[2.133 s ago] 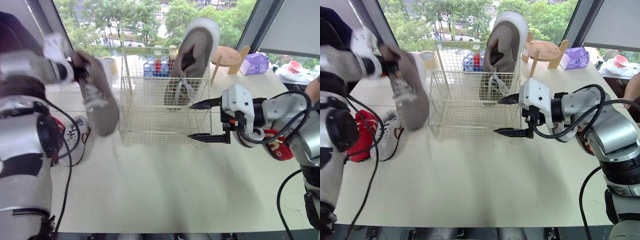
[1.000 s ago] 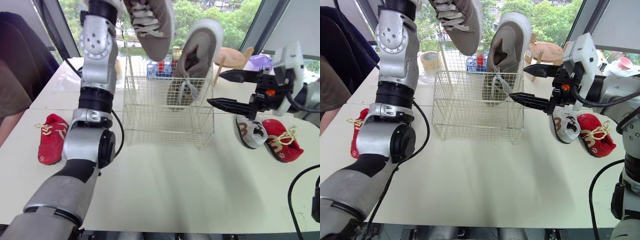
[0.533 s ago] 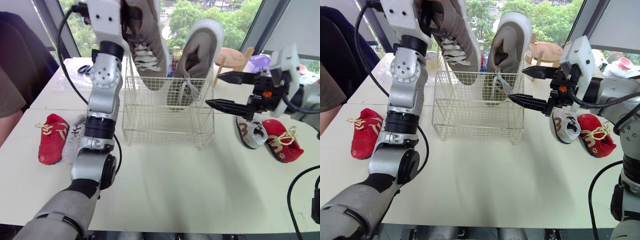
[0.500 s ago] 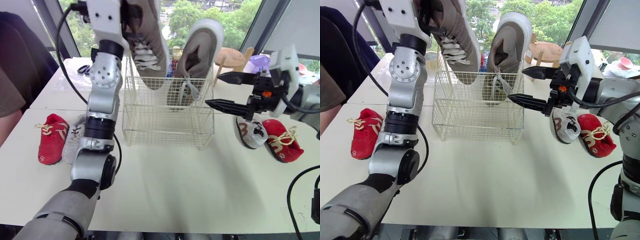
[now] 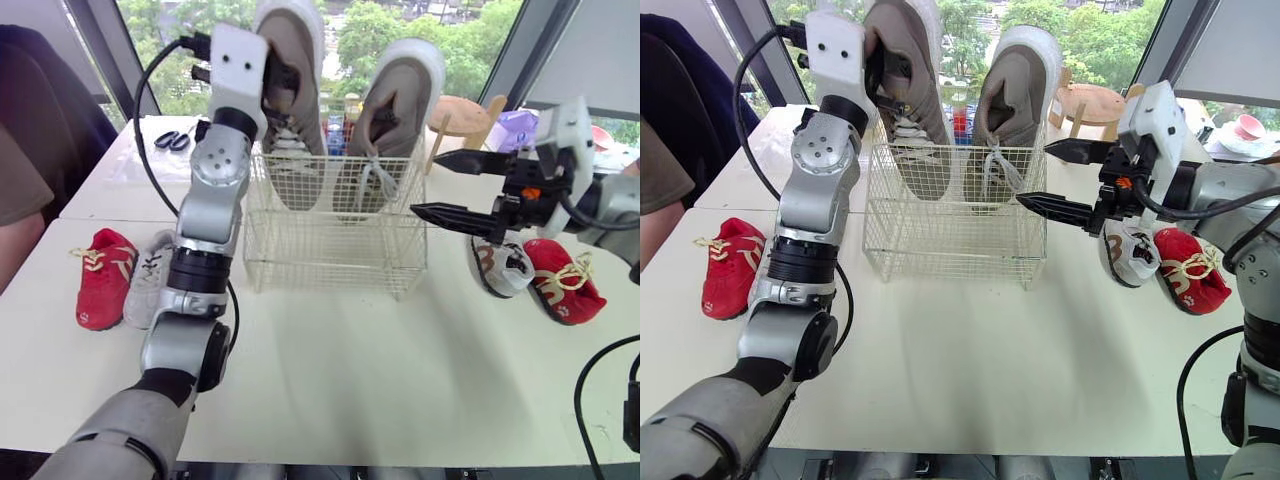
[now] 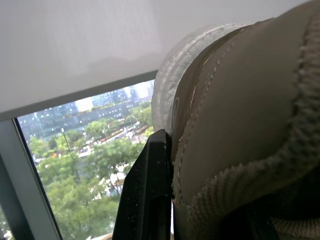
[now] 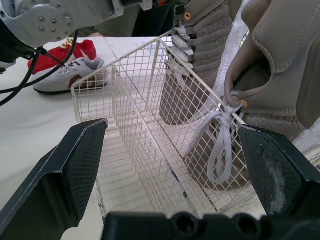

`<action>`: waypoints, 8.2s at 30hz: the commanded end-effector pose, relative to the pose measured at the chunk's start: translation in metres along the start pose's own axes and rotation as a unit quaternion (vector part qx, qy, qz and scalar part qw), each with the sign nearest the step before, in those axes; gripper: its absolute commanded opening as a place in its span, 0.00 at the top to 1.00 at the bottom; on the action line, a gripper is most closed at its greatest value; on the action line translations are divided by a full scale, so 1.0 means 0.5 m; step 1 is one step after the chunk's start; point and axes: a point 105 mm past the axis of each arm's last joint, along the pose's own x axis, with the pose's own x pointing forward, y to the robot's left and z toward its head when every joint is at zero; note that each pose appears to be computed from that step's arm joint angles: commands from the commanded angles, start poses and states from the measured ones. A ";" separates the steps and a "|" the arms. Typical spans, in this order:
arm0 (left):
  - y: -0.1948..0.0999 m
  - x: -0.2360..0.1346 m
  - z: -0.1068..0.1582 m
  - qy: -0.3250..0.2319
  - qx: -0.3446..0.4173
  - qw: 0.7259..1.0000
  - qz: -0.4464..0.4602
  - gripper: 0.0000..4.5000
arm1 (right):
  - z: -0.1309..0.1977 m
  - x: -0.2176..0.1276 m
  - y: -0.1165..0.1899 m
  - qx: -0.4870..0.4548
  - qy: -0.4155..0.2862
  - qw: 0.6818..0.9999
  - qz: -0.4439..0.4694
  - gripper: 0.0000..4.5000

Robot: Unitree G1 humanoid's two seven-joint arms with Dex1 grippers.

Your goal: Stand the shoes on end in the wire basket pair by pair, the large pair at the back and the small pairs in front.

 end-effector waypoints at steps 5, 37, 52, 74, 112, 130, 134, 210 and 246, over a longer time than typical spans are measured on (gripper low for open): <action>-0.015 -0.049 -0.062 0.076 -0.043 0.996 -0.021 0.54 | 0.006 0.000 -0.009 -0.010 -0.011 1.000 -0.004 0.00; -0.101 -0.379 -0.013 0.198 -0.360 0.810 -0.419 0.01 | -0.251 -0.229 -0.102 0.074 -0.019 0.857 -0.510 0.00; -0.184 -0.453 0.010 0.194 -0.363 0.785 -0.463 0.01 | -0.381 -0.189 -0.053 0.125 0.057 0.840 -0.524 0.00; -0.185 -0.460 -0.003 0.211 -0.349 0.794 -0.451 0.01 | -0.519 -0.156 -0.127 0.164 0.109 0.809 -0.554 0.00; 0.093 -0.206 0.256 -0.071 -0.540 0.734 -0.406 0.00 | 0.290 -0.010 -0.122 -0.240 -0.286 0.913 -0.166 0.63; 0.051 -0.175 0.245 0.007 -0.515 0.688 -0.512 0.00 | 0.224 0.091 0.030 -0.309 -0.220 0.923 0.056 0.63; 0.047 -0.175 0.241 0.018 -0.517 0.676 -0.525 0.30 | 0.223 0.095 0.044 -0.315 -0.220 0.921 0.068 0.63; -0.017 -0.314 0.073 0.093 -0.427 0.864 -0.251 0.01 | 0.231 0.008 -0.098 0.154 -0.423 0.893 0.007 0.87; 0.004 -0.367 -0.005 0.190 -0.358 0.884 -0.232 0.00 | 0.009 0.087 -0.113 -0.184 -0.013 0.978 0.095 0.01</action>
